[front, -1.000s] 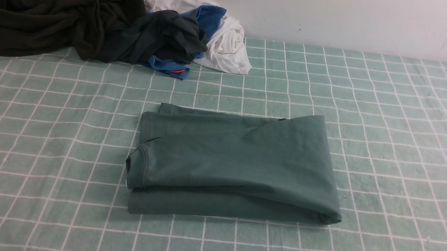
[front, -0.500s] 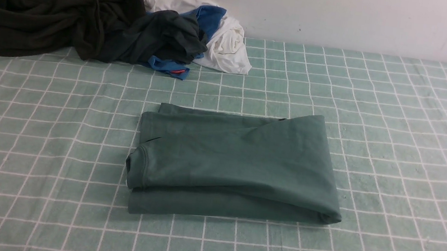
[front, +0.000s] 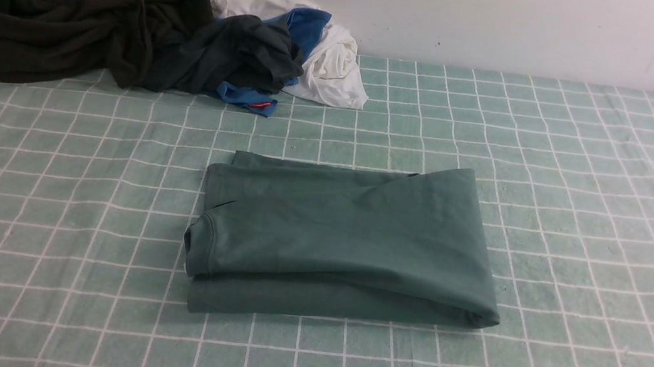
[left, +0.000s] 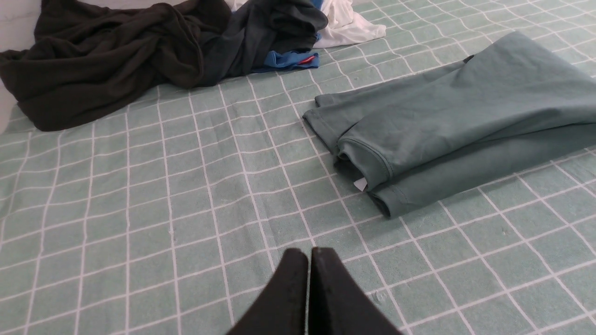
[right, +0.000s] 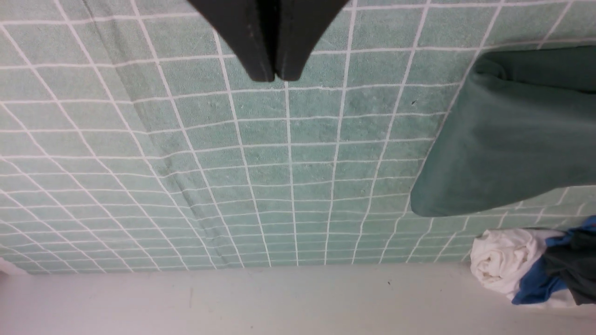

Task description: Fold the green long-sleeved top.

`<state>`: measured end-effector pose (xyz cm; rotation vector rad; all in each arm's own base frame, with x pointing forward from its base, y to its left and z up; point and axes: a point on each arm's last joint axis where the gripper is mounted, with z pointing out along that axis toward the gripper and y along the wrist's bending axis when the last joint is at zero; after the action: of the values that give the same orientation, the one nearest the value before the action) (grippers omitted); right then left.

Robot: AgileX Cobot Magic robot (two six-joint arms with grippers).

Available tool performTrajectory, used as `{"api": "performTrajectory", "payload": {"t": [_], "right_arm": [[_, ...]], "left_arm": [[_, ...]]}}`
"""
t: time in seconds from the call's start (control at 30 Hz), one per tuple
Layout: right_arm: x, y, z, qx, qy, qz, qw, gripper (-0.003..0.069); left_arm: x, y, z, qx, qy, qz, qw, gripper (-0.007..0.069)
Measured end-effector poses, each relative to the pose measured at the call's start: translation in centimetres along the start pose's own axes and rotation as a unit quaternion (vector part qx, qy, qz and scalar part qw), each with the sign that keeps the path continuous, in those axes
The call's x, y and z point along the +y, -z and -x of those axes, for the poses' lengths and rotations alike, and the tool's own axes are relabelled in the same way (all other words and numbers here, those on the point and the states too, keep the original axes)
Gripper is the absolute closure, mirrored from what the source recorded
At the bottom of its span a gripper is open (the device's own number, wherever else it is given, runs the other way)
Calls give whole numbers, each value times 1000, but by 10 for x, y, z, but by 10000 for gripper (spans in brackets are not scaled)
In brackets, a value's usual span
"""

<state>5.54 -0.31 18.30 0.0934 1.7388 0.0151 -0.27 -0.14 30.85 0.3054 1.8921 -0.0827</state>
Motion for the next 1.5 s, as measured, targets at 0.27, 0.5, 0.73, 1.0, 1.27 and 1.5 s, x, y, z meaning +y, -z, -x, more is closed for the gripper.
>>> {"api": "performTrajectory", "payload": {"t": [0.27, 0.5, 0.73, 1.0, 1.27, 1.5], "right_arm": [[-3, 0, 0, 2, 1, -27, 1000, 673], [-4, 0, 0, 2, 1, -36, 999, 673], [-4, 0, 0, 2, 2, -36, 999, 673], [-4, 0, 0, 2, 2, -36, 999, 673], [-4, 0, 0, 2, 3, -36, 999, 673], [-4, 0, 0, 2, 3, -36, 999, 673]], "left_arm": [[0, 0, 0, 0, 0, 0, 1000, 628], [0, 0, 0, 0, 0, 0, 1000, 628], [0, 0, 0, 0, 0, 0, 1000, 628], [0, 0, 0, 0, 0, 0, 1000, 628], [0, 0, 0, 0, 0, 0, 1000, 628], [0, 0, 0, 0, 0, 0, 1000, 628]]}}
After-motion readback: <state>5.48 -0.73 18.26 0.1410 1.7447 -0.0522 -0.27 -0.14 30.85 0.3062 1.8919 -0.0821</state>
